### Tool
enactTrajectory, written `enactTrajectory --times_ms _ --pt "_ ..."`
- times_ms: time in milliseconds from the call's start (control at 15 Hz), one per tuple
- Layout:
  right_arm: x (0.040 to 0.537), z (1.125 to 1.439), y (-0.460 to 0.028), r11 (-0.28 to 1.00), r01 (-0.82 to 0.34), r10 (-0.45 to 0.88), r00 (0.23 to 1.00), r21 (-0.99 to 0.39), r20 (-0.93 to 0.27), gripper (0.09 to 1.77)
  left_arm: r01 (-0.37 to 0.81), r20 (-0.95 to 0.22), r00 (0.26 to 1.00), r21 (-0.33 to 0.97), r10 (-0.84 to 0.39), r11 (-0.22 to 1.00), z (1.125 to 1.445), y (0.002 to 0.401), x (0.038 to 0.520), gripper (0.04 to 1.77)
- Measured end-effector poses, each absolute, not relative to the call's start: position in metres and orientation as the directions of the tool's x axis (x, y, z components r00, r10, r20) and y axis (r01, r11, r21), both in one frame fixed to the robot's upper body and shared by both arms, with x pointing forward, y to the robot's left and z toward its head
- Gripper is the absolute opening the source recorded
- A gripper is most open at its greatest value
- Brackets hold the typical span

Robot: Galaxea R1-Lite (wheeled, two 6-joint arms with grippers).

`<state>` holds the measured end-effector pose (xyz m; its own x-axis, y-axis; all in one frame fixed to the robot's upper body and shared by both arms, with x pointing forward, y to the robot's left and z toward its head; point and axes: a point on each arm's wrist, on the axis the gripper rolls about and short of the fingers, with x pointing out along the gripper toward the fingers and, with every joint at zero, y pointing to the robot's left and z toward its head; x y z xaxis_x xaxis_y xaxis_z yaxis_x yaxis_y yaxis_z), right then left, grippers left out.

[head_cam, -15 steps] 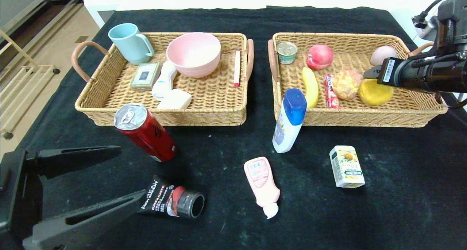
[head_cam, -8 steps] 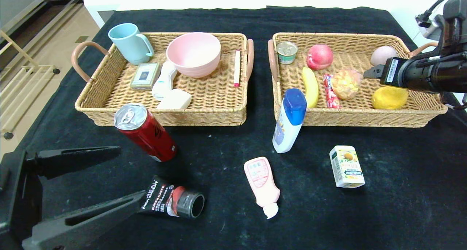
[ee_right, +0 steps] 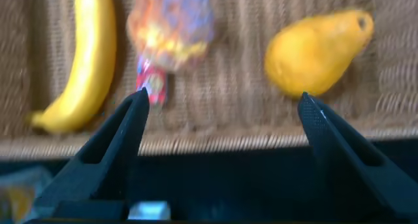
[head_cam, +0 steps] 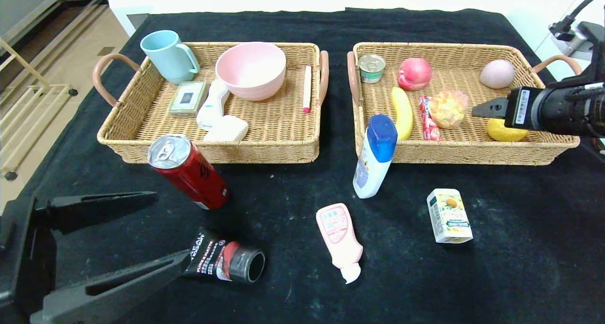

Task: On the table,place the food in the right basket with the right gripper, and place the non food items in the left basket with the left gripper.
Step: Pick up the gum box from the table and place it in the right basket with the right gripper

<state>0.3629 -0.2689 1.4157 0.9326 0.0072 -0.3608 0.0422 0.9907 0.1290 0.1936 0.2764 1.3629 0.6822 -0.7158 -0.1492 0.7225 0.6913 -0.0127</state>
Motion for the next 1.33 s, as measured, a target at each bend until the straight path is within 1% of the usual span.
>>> enactTrajectory --times_ms 267,400,533,867,1133,1333 --pt "0.324 1.407 -0.256 0.997 0.001 0.034 0.889 0.076 -0.457 1.68 0.723 -0.152 0.682 -0.007 -0.715 0.691 1.362 0.276 0.194 1.72" --pt "0.316 1.400 -0.251 0.999 -0.007 0.033 0.874 0.054 -0.485 1.69 0.723 -0.153 0.682 -0.006 -0.715 0.691 1.362 0.276 0.194 1.72" --pt "0.311 1.386 -0.244 0.999 -0.014 0.038 0.851 0.050 -0.523 1.69 0.723 -0.154 0.682 -0.007 -0.715 0.691 1.362 0.276 0.194 1.72" --pt "0.308 1.360 -0.221 0.996 -0.089 0.084 0.796 0.022 -0.600 1.70 0.723 -0.159 0.681 -0.008 -0.715 0.691 1.361 0.276 0.195 1.72" --pt "0.316 1.346 -0.208 0.994 -0.111 0.084 0.769 -0.004 -0.634 1.70 0.723 -0.164 0.680 -0.010 -0.714 0.691 1.360 0.276 0.195 1.72" --pt "0.324 1.337 -0.202 0.995 -0.100 0.070 0.752 -0.008 -0.655 1.70 0.723 -0.165 0.680 -0.010 -0.714 0.691 1.360 0.275 0.196 1.72"
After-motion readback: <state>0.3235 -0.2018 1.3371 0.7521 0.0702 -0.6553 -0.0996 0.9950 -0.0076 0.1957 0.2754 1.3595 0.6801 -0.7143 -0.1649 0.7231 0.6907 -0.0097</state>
